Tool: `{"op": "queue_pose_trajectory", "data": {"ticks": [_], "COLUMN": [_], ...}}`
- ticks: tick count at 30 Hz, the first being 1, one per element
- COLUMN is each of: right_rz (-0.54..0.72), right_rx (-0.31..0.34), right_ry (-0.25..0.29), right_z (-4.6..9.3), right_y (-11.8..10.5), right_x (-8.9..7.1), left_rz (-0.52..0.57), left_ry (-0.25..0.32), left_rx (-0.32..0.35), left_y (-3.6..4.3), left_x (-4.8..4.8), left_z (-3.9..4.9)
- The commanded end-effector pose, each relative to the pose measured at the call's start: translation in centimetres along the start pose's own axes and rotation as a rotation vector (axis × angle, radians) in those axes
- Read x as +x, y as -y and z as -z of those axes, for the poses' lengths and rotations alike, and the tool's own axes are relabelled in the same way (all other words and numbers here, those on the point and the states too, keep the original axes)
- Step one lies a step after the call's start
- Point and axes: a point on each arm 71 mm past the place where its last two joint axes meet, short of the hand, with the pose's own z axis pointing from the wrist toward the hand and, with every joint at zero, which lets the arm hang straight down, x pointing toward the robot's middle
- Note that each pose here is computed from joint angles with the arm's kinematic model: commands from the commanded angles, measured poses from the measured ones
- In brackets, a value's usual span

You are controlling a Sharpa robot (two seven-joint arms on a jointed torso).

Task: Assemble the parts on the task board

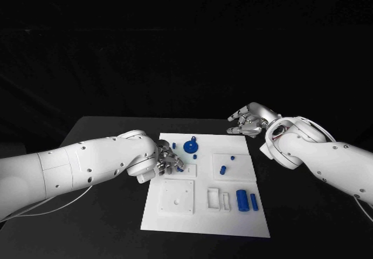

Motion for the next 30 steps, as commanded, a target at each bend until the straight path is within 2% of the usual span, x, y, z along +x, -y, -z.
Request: {"op": "queue_pose_trajectory", "data": {"ticks": [1, 19, 30], "right_rz": [0.003, 0.003, 0.003], "right_rx": [-0.005, -0.006, -0.012], "right_ry": [-0.011, -0.015, -0.024], "right_z": [-0.03, -0.02, 0.04], "right_y": [-0.10, -0.16, -0.41], "right_x": [0.09, 0.15, 0.26], "left_rz": [-0.017, -0.033, -0.070], "left_ry": [0.002, -0.002, -0.013], "left_rx": [-0.019, -0.022, -0.016], "left_y": [-0.27, -0.29, 0.13], "left_x": [0.12, 0.35, 0.71], "left_z": [-0.14, -0.27, -0.22]}}
